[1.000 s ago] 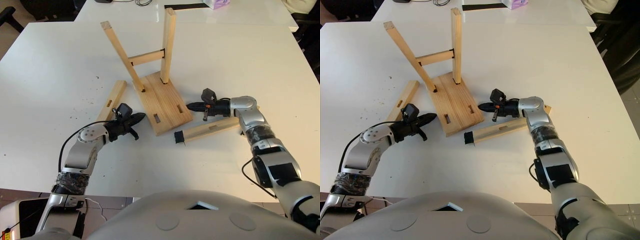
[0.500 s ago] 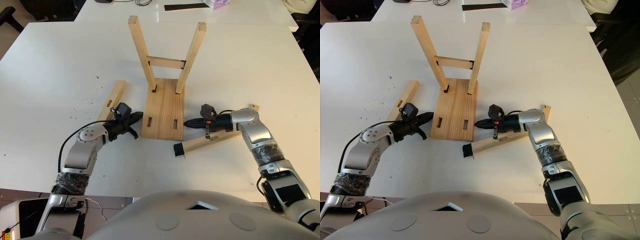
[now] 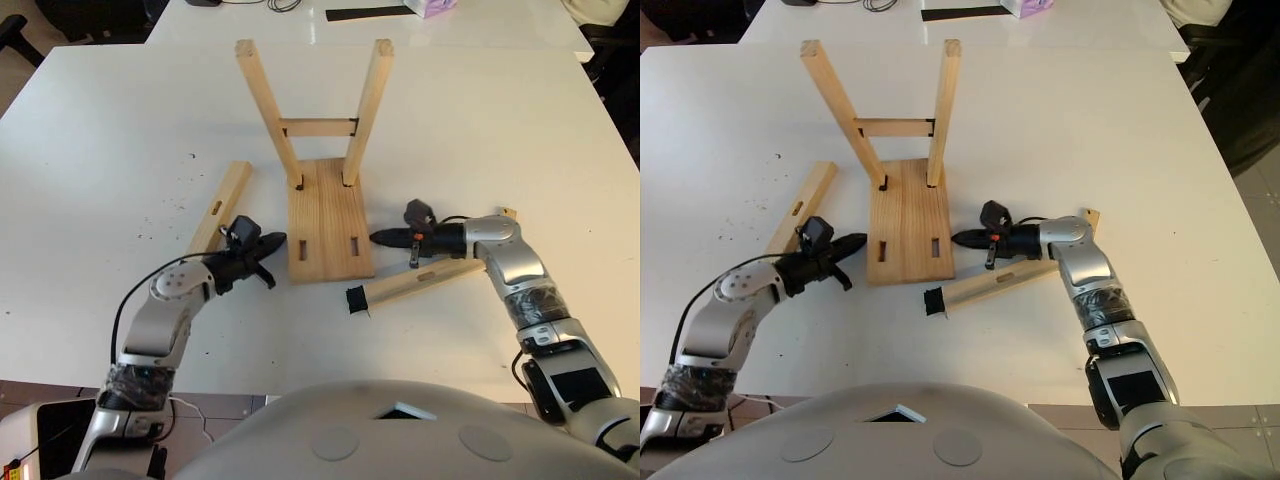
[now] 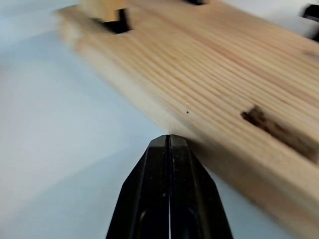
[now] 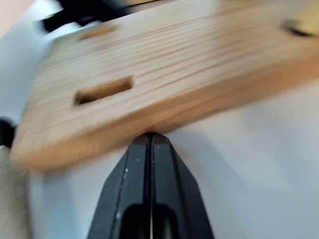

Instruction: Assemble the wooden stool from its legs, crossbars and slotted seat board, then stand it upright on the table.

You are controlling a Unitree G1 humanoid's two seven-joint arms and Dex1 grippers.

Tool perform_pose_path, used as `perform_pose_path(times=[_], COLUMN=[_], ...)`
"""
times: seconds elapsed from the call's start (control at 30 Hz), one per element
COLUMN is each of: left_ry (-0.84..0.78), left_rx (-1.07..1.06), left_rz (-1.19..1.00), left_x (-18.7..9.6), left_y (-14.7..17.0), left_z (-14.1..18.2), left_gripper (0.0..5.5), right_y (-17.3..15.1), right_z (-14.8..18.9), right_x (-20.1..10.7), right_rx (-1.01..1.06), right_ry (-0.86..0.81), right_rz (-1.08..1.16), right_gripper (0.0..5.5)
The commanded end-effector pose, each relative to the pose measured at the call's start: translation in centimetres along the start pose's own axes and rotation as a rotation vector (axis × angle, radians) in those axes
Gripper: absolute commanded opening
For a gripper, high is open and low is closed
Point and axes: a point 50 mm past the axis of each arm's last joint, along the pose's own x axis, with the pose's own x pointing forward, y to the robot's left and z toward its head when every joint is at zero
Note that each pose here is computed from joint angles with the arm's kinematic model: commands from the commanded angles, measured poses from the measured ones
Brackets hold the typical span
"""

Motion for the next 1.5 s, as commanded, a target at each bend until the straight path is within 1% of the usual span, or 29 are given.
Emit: perform_pose_path(times=[0.03,0.1,0.17,0.3,0.37,0.5,0.63,0.8,0.87,0.97,1.07,1.2,1.3,1.4,1.5], left_ry=[0.009,-0.006,-0.01,-0.005,-0.003,-0.011,-0.138,-0.227,-0.238,-0.221,-0.211,-0.202,-0.187,-0.182,-0.18], left_rx=[-0.022,-0.021,-0.027,-0.03,-0.039,-0.048,-0.078,-0.083,-0.092,-0.117,-0.133,-0.14,-0.136,-0.131,-0.129], left_rz=[0.031,0.045,0.085,0.14,0.141,0.151,0.157,0.112,0.109,0.137,0.152,0.15,0.149,0.152,0.157], left_x=[-0.8,-1.0,-1.6,-2.4,-2.9,-3.5,-4.0,-3.3,-3.4,-3.9,-3.9,-3.7,-3.8,-3.9,-3.9], left_y=[0.6,1.1,1.1,1.4,0.9,0.4,0.4,-0.8,-1.3,-1.6,-1.8,-1.9,-1.8,-1.4,-1.2], left_z=[-0.1,0.3,0.0,-0.4,-0.6,-0.5,1.8,3.7,3.7,2.8,2.3,2.0,1.9,1.9,1.9], left_gripper=[0.0,0.0,0.0,0.0,0.0,0.0,0.0,0.0,0.0,0.0,0.0,0.0,0.0,0.0,0.0], right_y=[0.0,0.6,1.1,3.0,4.1,5.8,6.5,6.8,7.0,7.4,6.9,5.5,4.6,2.5,-0.6], right_z=[2.4,2.7,2.9,2.8,2.7,2.7,2.6,-0.1,-0.2,-0.2,-0.8,-2.4,-3.0,-3.0,-2.4], right_x=[-3.6,-5.6,-7.2,-9.8,-10.7,-11.2,-11.5,-12.6,-13.1,-13.4,-13.0,-11.5,-11.0,-10.6,-9.8], right_rx=[-0.036,-0.034,-0.035,-0.007,0.015,0.041,0.057,0.09,0.096,0.104,0.104,0.097,0.083,0.045,0.004], right_ry=[-0.072,-0.066,-0.028,0.03,0.05,0.071,0.109,0.256,0.281,0.304,0.311,0.325,0.324,0.312,0.276], right_rz=[-0.063,-0.09,-0.077,-0.051,-0.037,0.005,0.038,0.066,0.089,0.142,0.128,0.044,0.001,-0.099,-0.254], right_gripper=[0.01,0.01,0.01,0.01,0.01,0.01,0.01,0.01,0.01,0.01,0.01,0.01,0.01,0.01,0.01])
